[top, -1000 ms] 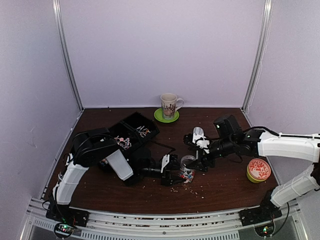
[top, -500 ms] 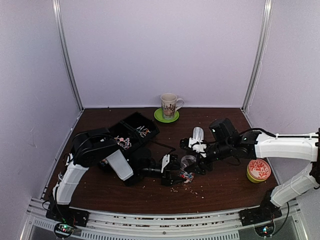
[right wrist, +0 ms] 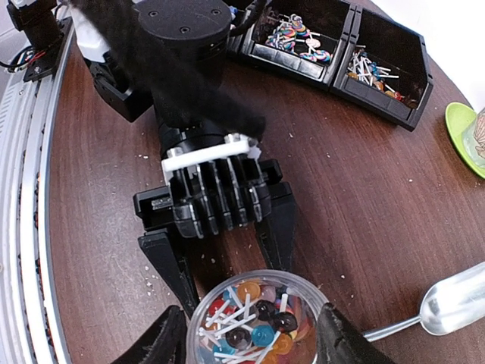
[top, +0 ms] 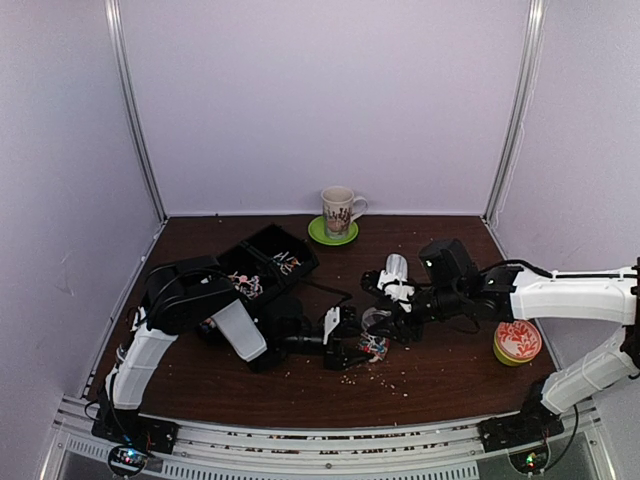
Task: Pack the candies
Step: Screw the box lid onto the packing bottle.
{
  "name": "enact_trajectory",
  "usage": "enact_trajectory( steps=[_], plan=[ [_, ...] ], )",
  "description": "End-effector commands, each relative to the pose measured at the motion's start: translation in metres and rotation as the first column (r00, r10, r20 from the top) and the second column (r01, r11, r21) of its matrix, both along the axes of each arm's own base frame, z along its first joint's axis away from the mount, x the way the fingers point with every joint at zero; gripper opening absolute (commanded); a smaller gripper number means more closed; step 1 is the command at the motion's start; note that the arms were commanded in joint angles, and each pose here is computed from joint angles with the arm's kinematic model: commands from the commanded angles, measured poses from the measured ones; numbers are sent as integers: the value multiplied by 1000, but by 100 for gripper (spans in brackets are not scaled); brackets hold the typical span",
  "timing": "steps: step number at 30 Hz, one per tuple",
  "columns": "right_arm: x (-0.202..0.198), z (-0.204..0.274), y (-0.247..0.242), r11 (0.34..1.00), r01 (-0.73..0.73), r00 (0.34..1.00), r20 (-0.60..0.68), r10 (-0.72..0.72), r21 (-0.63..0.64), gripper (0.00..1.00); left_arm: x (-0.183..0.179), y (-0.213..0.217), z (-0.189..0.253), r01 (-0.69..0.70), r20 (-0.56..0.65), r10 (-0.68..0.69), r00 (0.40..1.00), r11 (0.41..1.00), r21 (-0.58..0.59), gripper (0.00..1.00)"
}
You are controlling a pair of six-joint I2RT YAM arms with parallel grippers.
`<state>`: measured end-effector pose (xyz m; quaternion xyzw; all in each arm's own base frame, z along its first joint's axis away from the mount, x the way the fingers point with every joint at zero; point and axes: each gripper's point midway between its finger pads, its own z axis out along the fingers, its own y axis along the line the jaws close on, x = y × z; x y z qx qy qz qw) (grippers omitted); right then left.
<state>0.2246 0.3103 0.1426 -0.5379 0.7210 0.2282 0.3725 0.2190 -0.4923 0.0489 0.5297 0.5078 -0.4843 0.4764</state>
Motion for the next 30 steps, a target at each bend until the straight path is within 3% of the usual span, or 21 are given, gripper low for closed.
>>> enact_trajectory(
  steps=[1, 12, 16, 21, 30],
  plan=[
    [4, -1, -6, 997, 79, 997, 0, -79, -9, 56, 11, 10, -33, -88, -45, 93, 995, 991, 103, 58],
    [5, 1, -2, 985, 171, 984, 47, -171, -3, 62, 19, 12, -34, -139, -38, 145, 989, 983, 119, 58],
    [-5, 23, 3, 990, 124, 991, 49, -127, 68, 66, 19, 12, -34, -137, -39, 142, 989, 983, 119, 59],
    [7, 61, -7, 972, 190, 970, 128, -207, 136, 76, 18, 11, -34, -130, -40, 135, 990, 985, 116, 59],
    [25, 36, -17, 963, 269, 947, 177, -267, 11, 80, 17, 12, -32, -129, -37, 134, 990, 986, 108, 59]
  ],
)
